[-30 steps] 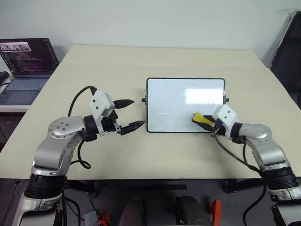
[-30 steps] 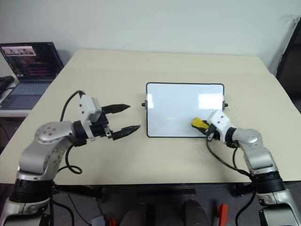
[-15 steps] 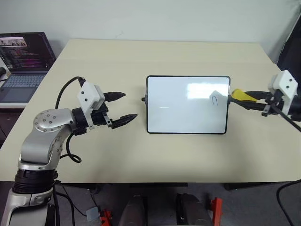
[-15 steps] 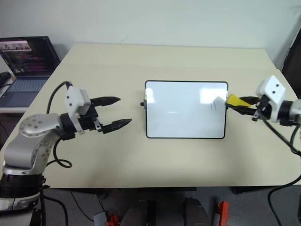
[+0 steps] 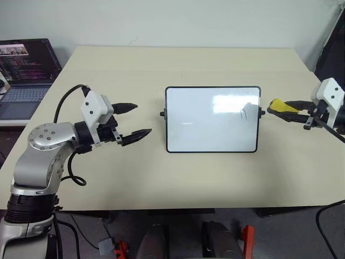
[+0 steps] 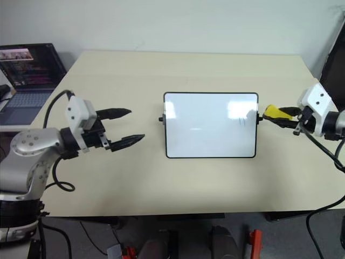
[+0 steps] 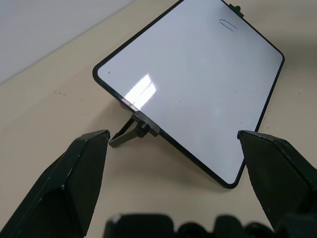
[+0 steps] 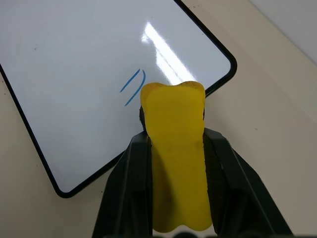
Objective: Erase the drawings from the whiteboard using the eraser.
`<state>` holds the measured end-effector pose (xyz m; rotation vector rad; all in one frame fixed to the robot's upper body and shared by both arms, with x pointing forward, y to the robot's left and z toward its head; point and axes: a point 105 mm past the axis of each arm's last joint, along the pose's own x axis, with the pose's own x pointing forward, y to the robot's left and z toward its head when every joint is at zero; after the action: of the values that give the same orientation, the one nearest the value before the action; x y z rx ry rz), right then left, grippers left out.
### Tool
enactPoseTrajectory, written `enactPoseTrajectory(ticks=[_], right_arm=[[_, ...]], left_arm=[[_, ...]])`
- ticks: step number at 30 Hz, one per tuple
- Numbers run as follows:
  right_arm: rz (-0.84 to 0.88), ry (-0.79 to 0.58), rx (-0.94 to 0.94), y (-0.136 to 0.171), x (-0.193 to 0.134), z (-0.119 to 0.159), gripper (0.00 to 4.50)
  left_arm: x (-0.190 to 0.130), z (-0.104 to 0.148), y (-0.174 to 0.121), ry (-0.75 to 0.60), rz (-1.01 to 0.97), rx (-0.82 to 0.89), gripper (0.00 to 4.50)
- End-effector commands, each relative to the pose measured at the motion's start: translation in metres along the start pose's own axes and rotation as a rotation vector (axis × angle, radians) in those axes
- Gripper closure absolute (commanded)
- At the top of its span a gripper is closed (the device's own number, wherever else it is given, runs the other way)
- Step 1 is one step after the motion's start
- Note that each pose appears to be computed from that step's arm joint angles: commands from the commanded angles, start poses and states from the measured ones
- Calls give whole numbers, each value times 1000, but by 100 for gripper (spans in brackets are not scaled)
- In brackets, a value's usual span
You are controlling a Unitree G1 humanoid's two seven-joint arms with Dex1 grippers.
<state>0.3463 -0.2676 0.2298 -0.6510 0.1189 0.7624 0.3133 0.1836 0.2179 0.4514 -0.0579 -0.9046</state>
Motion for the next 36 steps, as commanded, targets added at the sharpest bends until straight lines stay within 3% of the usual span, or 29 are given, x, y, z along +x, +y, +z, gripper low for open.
enactPoseTrajectory(ticks=[1,9,18,26,36], right_arm=[[-17,-30,-46,-6,-5,13,350],[-105,-206,-16,-6,24,35,350],[-349,-289,59,1,65,17,350],[-386,-201,53,7,89,-1,350],[-250,-121,89,28,109,-24,350]], left_arm=[[-6,15,5,-24,20,55,0],[-1,12,2,-30,9,46,0],[0,2,-1,-25,15,7,0],[4,5,-1,-30,7,10,0],[4,4,-3,-30,7,11,0]])
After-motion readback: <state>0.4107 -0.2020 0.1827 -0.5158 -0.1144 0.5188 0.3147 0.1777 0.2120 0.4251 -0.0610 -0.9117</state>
